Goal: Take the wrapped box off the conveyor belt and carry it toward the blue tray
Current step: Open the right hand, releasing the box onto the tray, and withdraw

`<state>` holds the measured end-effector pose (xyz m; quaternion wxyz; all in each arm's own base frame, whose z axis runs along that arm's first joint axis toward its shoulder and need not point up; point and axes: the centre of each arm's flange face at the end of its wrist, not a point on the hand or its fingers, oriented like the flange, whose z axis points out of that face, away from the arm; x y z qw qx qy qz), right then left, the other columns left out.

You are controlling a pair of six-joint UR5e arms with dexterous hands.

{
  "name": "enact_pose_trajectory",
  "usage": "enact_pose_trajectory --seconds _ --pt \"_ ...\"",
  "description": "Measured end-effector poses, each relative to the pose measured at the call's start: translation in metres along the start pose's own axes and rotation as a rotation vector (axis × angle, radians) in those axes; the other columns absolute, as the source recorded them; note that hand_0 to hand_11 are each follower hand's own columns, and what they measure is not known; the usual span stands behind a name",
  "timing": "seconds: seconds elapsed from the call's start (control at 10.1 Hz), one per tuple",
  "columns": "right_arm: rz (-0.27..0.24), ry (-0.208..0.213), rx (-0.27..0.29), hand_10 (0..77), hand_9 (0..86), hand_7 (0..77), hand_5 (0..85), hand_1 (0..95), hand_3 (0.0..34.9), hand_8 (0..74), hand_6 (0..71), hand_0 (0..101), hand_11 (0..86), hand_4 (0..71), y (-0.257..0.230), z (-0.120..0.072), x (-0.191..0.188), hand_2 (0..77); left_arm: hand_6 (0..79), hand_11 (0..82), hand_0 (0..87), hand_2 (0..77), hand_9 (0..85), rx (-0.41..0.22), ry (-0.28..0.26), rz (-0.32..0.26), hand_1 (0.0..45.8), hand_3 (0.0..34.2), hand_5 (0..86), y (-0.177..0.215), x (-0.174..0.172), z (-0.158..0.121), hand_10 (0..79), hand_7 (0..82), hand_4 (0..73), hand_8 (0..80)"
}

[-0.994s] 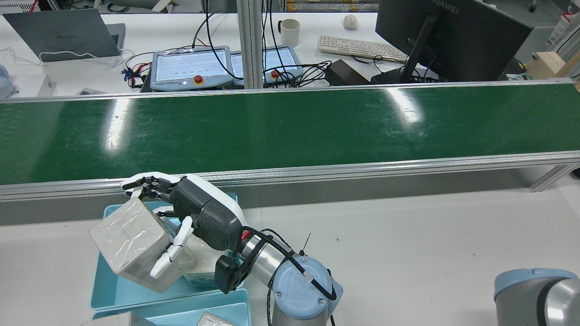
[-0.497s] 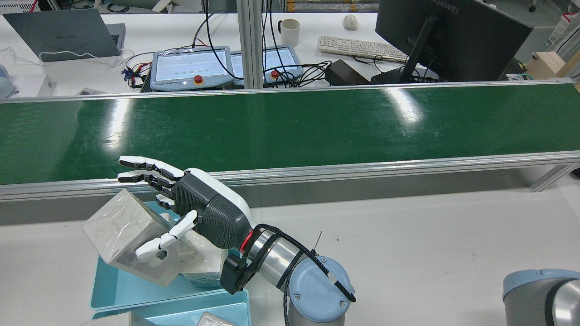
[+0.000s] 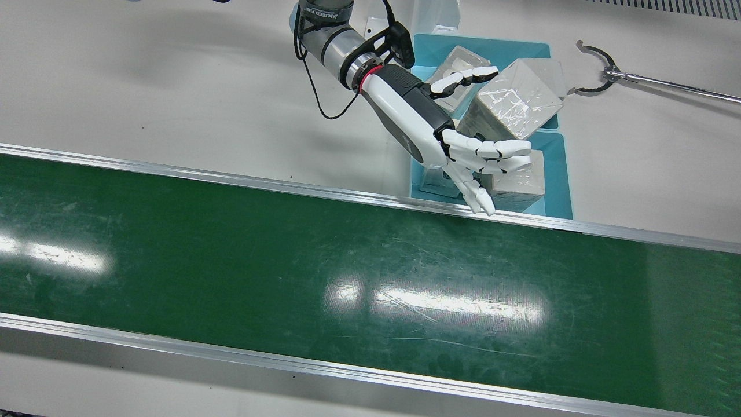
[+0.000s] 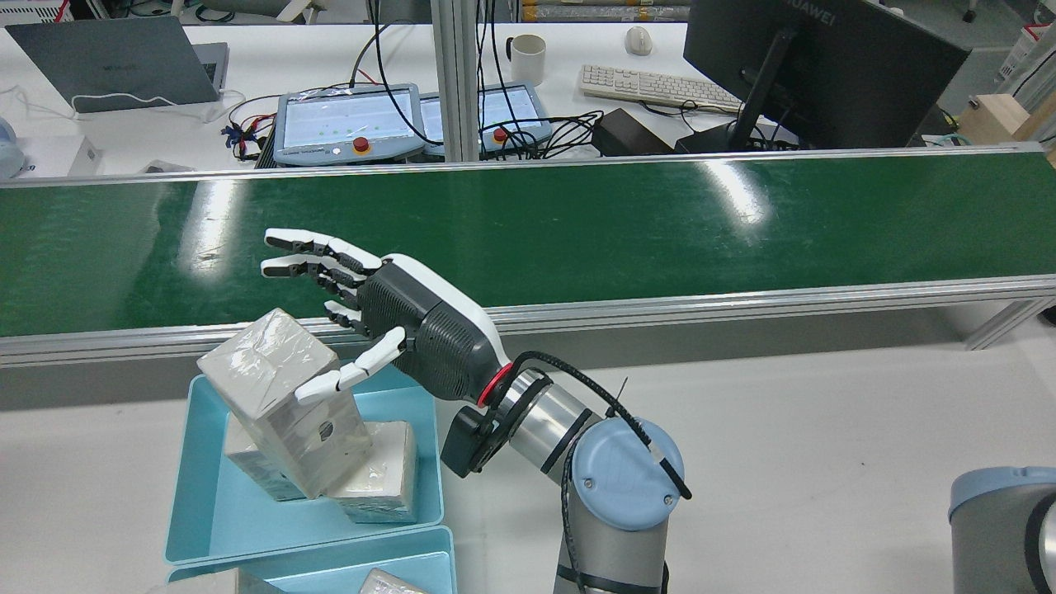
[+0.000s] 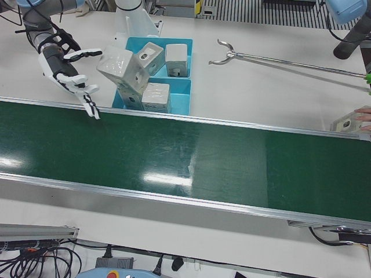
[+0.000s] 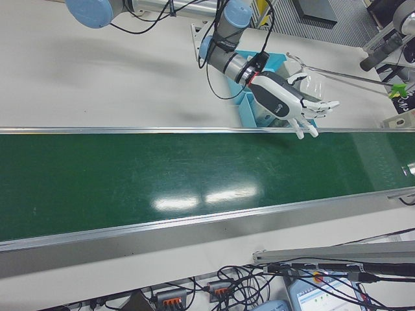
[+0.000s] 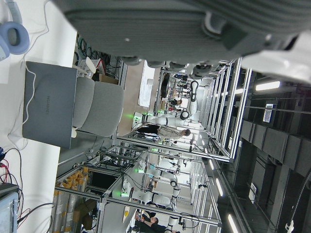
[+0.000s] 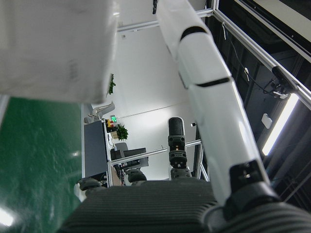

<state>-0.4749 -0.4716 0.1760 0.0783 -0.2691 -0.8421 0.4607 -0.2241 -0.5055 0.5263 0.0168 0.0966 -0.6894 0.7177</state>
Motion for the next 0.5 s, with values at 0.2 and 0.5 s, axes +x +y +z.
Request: enact_pose_trajectory --seconds 0.2,0.5 --pt "-0.034 -0.054 0.014 0.0 4.9 26.7 19.6 24.0 27.2 0.0 7.1 57 1.1 19.1 -0.013 0.004 -0.048 16.4 0.0 0.0 0.0 1.1 0.0 0.0 0.0 0.0 0.0 0.0 0.5 0.0 0.0 0.0 0.5 0.5 0.0 0.5" --pt "-0.08 -0.127 0.043 0.0 4.9 28.4 22.9 24.0 26.4 0.0 7.1 58 1.1 19.6 -0.025 0.008 -0.11 18.5 0.0 0.0 0.0 1.1 0.0 0.0 0.0 0.0 0.0 0.0 1.1 0.0 0.0 0.0 0.5 0.5 0.0 0.5"
